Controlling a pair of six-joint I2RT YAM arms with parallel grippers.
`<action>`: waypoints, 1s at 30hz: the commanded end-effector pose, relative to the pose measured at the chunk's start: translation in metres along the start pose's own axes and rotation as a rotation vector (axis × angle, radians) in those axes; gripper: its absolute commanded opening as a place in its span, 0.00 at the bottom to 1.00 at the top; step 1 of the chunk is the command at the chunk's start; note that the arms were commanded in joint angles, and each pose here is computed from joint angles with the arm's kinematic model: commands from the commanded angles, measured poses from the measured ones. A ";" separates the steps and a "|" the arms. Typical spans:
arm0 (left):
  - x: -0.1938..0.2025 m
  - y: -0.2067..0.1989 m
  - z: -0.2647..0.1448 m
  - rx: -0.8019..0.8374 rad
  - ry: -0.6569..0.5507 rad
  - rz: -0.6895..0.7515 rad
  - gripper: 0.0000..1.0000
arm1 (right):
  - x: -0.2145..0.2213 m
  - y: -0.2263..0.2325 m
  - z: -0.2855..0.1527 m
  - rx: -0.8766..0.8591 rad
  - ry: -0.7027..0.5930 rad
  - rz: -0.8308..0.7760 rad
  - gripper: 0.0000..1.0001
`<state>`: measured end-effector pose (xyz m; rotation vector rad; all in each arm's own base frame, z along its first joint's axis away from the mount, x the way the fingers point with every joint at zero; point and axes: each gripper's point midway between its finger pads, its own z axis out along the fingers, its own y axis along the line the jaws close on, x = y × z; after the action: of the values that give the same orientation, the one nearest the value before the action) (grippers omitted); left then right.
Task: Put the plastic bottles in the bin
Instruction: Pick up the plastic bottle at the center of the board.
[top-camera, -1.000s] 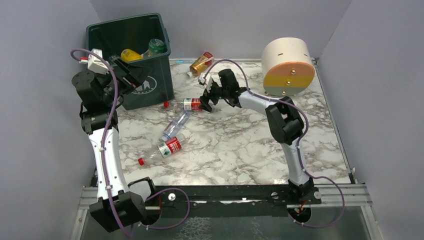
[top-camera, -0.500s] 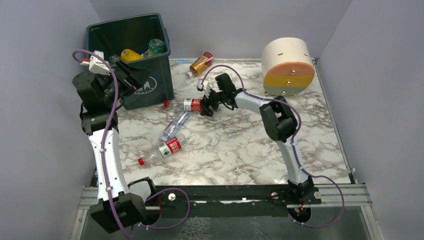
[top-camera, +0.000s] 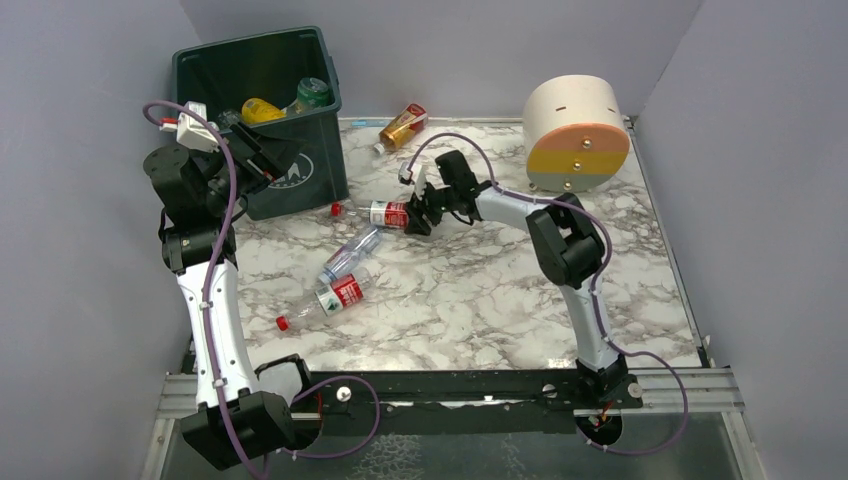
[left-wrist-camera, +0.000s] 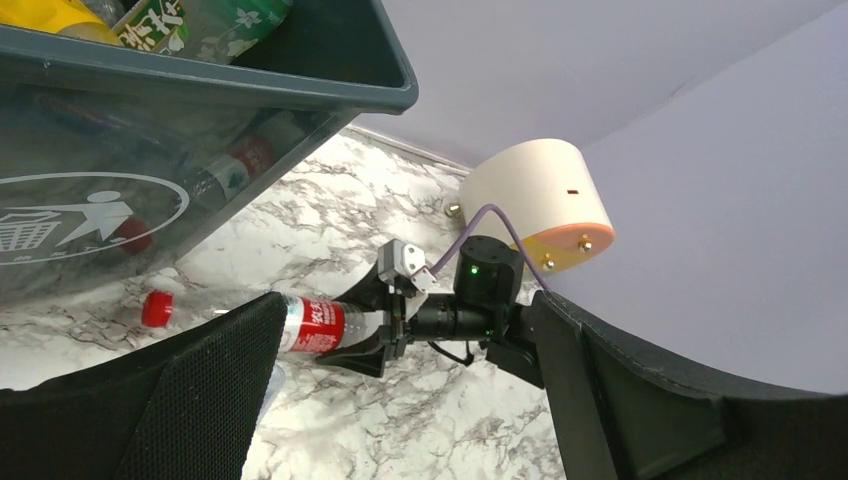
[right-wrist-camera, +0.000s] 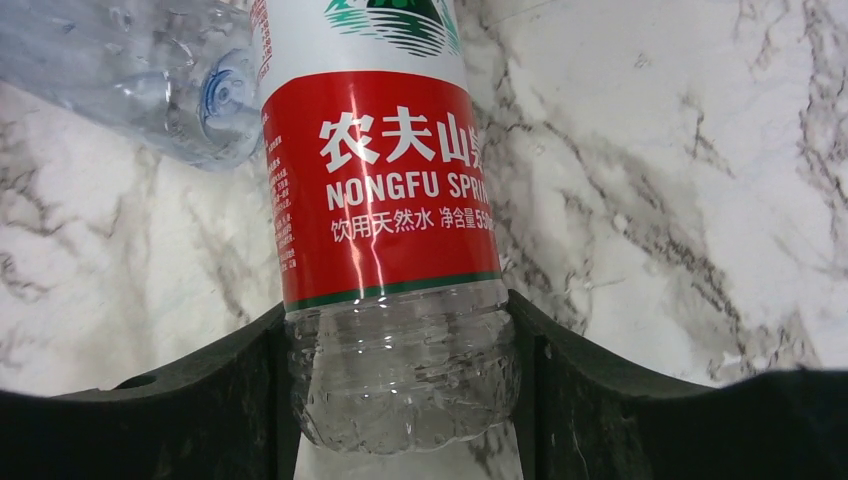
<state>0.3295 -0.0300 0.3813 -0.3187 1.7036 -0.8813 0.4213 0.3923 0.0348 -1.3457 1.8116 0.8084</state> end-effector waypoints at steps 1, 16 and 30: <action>0.001 -0.011 -0.006 0.024 -0.003 0.023 0.99 | -0.032 0.012 -0.029 0.032 -0.047 -0.019 0.49; 0.004 -0.024 -0.011 0.075 0.005 0.005 0.99 | -0.018 0.017 -0.095 0.270 0.069 0.148 0.46; 0.027 -0.061 0.004 0.235 0.061 -0.090 0.99 | -0.096 0.053 -0.170 0.314 -0.120 0.326 0.47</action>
<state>0.3121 -0.0671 0.3934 -0.2719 1.6660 -1.0794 0.3659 0.3116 0.1749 -0.9102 1.9971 0.6400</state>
